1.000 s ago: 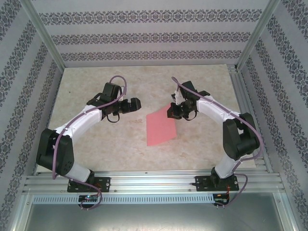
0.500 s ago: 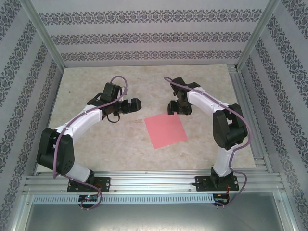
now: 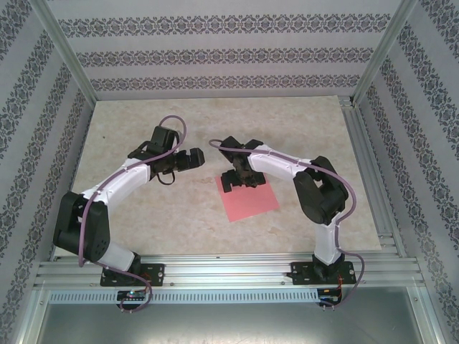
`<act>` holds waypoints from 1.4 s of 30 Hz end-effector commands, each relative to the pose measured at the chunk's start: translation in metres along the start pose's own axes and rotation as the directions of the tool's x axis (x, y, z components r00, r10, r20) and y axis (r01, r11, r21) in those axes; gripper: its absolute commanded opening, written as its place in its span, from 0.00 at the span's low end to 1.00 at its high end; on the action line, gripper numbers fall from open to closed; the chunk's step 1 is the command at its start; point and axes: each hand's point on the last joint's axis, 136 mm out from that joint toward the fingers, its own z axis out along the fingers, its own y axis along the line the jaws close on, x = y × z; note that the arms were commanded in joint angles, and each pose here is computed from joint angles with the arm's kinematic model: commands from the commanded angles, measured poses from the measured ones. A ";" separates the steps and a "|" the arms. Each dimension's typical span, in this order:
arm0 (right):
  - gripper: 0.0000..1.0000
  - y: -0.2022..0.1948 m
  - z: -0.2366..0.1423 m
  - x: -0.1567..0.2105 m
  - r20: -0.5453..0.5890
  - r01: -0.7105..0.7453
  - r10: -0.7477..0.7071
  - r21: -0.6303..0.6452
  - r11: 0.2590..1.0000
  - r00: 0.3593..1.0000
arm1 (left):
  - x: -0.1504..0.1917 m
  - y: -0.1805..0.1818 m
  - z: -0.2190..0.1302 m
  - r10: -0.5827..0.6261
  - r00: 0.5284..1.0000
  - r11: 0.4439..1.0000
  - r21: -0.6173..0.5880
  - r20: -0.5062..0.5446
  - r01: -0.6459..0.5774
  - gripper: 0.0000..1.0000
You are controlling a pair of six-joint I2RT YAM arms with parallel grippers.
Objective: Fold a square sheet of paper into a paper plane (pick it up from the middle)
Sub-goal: Fold the square sheet of paper in half at the center of the table.
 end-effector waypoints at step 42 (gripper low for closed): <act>0.56 0.014 -0.033 -0.012 0.063 -0.025 0.038 -0.201 0.979 0.997 | -0.006 0.004 -0.015 -0.038 0.998 0.999 -0.005 0.044 0.038 1.00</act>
